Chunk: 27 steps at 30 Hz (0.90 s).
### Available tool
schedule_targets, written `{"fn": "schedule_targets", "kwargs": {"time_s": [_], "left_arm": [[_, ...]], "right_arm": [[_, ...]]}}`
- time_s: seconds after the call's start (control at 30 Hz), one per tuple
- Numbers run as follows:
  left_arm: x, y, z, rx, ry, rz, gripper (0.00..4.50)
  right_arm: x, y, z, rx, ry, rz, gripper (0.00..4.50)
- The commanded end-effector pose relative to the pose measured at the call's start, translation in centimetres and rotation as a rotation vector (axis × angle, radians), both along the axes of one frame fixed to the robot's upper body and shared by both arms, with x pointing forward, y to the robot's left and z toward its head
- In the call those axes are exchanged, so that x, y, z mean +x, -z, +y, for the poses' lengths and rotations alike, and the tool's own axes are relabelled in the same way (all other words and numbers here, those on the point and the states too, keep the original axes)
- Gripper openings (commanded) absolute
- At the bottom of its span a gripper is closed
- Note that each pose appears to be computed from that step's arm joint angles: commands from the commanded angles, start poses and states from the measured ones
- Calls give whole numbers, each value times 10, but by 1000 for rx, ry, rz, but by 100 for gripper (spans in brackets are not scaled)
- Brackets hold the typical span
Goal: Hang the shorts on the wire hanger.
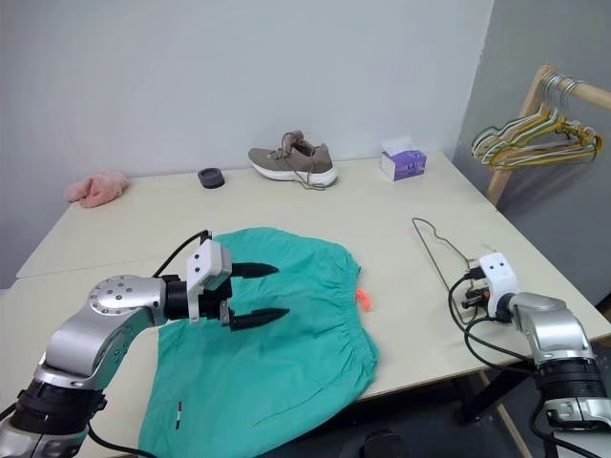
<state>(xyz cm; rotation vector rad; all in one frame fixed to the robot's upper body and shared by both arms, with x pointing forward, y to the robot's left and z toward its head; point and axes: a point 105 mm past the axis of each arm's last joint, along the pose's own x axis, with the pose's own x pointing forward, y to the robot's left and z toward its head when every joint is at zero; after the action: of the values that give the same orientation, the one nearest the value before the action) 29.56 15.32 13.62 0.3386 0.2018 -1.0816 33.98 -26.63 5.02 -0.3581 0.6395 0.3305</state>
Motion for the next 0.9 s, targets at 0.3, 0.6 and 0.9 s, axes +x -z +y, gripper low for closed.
{"fn": "schedule_targets", "kwargs": {"time_s": [0.3, 0.6, 0.9], "left_arm": [[43, -47, 46, -180, -230, -1, 450], [13, -33, 35, -198, -70, 275, 450], [-20, -6, 22, -63, 81, 366, 450]], "right_arm": [[17, -103, 82, -507, -791, -523, 4], [5, -122, 142, -757, -1222, -801, 4], [-3, -134, 166, -726, -1301, -909, 4]]}}
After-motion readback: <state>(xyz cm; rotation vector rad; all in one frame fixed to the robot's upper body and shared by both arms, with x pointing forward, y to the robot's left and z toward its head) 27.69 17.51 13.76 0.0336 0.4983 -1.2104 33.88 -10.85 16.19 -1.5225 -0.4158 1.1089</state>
